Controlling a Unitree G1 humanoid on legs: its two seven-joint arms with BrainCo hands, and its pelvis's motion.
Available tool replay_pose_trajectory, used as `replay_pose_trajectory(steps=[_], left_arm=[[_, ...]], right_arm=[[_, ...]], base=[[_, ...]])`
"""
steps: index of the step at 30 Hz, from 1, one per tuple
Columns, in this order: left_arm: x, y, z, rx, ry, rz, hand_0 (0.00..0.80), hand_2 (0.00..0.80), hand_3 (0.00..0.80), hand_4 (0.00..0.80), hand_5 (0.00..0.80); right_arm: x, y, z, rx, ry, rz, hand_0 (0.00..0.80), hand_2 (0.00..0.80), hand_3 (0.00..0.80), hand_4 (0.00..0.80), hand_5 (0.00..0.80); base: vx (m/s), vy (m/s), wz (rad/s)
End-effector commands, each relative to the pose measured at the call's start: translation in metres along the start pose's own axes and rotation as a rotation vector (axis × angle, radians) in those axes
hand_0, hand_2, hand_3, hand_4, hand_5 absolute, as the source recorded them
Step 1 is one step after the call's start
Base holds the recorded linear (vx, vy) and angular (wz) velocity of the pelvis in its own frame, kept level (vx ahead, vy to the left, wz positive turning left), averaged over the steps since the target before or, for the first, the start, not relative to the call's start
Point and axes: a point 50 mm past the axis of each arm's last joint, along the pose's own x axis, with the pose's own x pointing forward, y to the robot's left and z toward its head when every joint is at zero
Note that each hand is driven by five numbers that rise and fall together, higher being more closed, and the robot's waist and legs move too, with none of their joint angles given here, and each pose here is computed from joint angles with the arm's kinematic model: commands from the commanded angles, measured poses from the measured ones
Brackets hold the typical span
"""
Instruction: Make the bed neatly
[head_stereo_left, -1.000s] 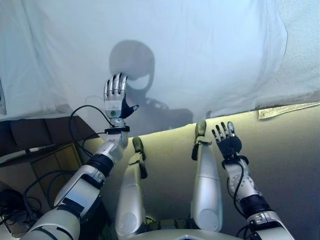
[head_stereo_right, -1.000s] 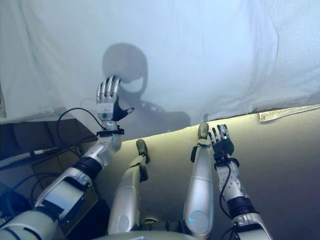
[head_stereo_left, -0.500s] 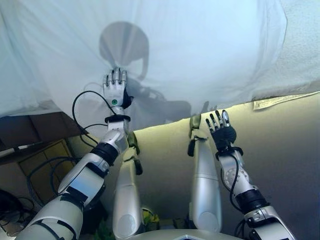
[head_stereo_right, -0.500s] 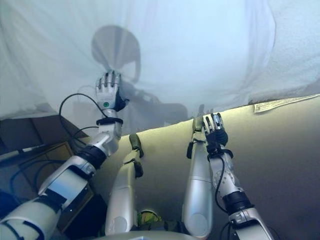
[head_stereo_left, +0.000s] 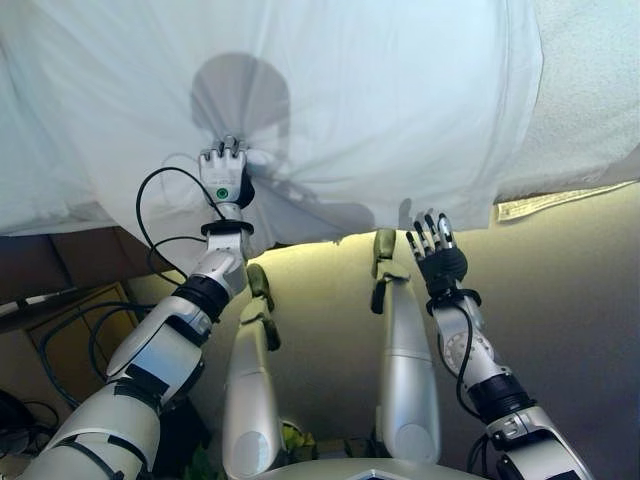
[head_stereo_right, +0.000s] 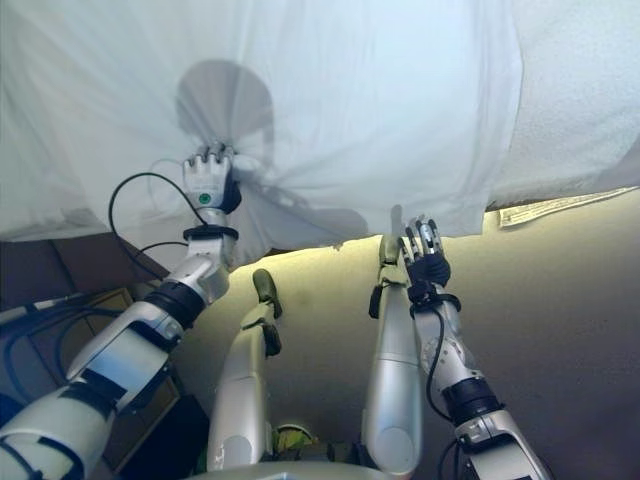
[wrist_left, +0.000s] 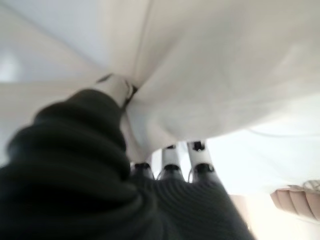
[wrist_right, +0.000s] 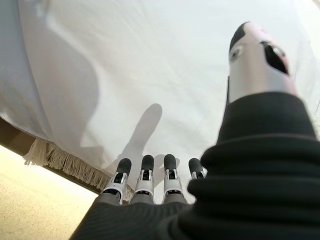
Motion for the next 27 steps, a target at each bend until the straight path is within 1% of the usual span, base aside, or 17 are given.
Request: replay_pose_trajectory(steps=[1, 4, 9, 14, 18, 21, 23, 27], left_arm=[[-0.026, -0.028, -0.015, -0.056, 0.051, -0.158, 0.800, 0.800, 0.800, 0.800, 0.800], [-0.033, -0.033, -0.023, -0.074, 0.048, -0.173, 0.800, 0.800, 0.800, 0.800, 0.800], [-0.059, -0.051, -0.054, -0.075, 0.120, -0.260, 0.800, 0.800, 0.800, 0.800, 0.800], [-0.099, -0.070, -0.083, 0.010, 0.119, -0.399, 0.800, 0.800, 0.800, 0.800, 0.800], [-0.126, -0.078, -0.105, 0.058, 0.147, -0.492, 0.800, 0.800, 0.800, 0.800, 0.800], [-0.142, -0.081, -0.119, 0.042, 0.183, -0.540, 0.800, 0.800, 0.800, 0.800, 0.800], [-0.148, -0.083, -0.121, 0.014, 0.202, -0.558, 0.800, 0.800, 0.800, 0.800, 0.800], [-0.157, -0.089, -0.105, -0.072, 0.196, -0.583, 0.800, 0.800, 0.800, 0.800, 0.800]], right_arm=[[-0.009, 0.001, 0.008, 0.076, -0.065, 0.025, 0.000, 0.000, 0.000, 0.000, 0.000], [-0.013, -0.011, 0.010, 0.068, -0.064, 0.007, 0.000, 0.000, 0.000, 0.000, 0.000], [-0.023, -0.040, 0.019, 0.031, -0.047, -0.041, 0.000, 0.000, 0.000, 0.000, 0.000], [-0.036, -0.067, 0.030, -0.010, -0.023, -0.094, 0.000, 0.000, 0.000, 0.000, 0.000], [-0.042, -0.084, 0.040, -0.056, -0.008, -0.125, 0.000, 0.000, 0.000, 0.000, 0.000], [-0.048, -0.097, 0.048, -0.092, -0.002, -0.145, 0.000, 0.000, 0.000, 0.000, 0.000], [-0.051, -0.103, 0.051, -0.104, 0.000, -0.162, 0.000, 0.000, 0.000, 0.000, 0.000], [-0.054, -0.109, 0.056, -0.100, -0.002, -0.192, 0.000, 0.000, 0.000, 0.000, 0.000]], base=[[-0.038, 0.009, -0.05], [0.002, 0.059, -0.02], [0.075, 0.119, -0.03], [0.113, 0.135, -0.06], [0.107, 0.161, -0.01], [0.084, 0.141, 0.07], [0.047, 0.106, 0.09], [0.001, 0.050, 0.12]])
